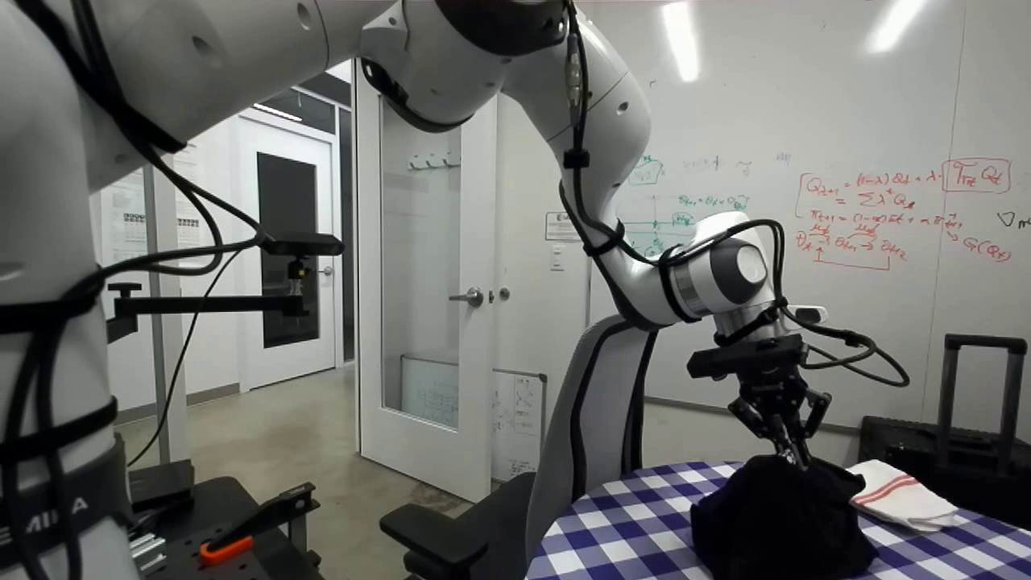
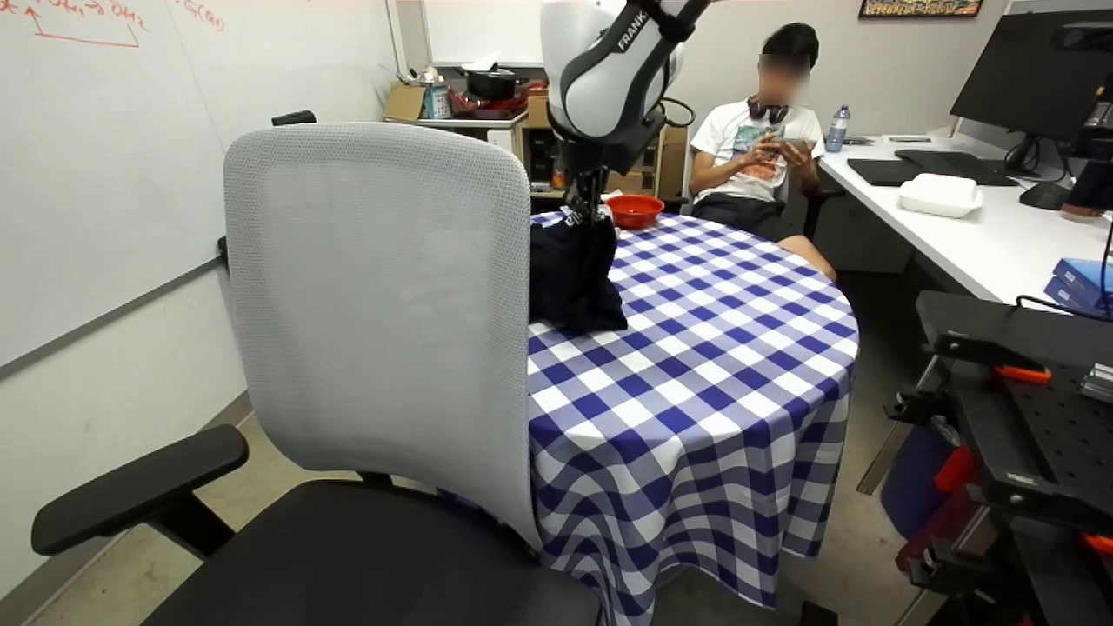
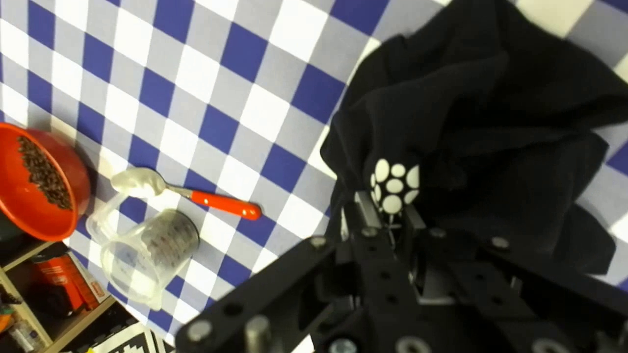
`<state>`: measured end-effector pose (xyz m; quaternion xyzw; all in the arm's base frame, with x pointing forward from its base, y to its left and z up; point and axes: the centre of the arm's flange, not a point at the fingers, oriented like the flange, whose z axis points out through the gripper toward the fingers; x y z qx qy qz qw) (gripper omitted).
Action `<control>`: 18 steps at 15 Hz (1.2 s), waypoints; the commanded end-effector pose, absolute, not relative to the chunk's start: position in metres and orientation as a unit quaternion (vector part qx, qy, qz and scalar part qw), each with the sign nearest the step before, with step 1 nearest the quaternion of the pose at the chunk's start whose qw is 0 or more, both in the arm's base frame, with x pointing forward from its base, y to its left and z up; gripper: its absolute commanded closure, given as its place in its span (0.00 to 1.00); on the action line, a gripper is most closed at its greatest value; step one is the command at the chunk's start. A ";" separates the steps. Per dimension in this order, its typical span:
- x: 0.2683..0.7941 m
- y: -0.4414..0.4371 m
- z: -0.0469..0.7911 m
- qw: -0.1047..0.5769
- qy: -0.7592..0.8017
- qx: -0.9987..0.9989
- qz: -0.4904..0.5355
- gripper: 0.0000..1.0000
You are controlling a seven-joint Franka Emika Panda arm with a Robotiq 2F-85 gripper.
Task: Put the cloth on the head rest
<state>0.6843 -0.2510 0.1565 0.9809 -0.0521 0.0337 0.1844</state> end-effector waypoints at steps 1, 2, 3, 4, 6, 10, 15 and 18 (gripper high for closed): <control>0.645 -0.246 0.130 0.228 -0.017 0.972 -0.048 0.64; 0.638 -0.244 0.122 0.231 -0.001 0.970 -0.071 0.61; 0.634 -0.241 0.115 0.238 0.011 0.967 -0.093 0.56; 0.630 -0.237 0.111 0.241 0.020 0.964 -0.108 0.47; 0.631 -0.226 0.112 0.238 0.028 0.965 -0.107 0.34; 0.650 -0.203 0.130 0.207 0.011 0.976 -0.063 0.03; 0.687 -0.186 0.135 0.165 -0.061 0.984 -0.004 0.00; 0.704 -0.184 0.127 0.172 -0.102 0.979 0.035 0.00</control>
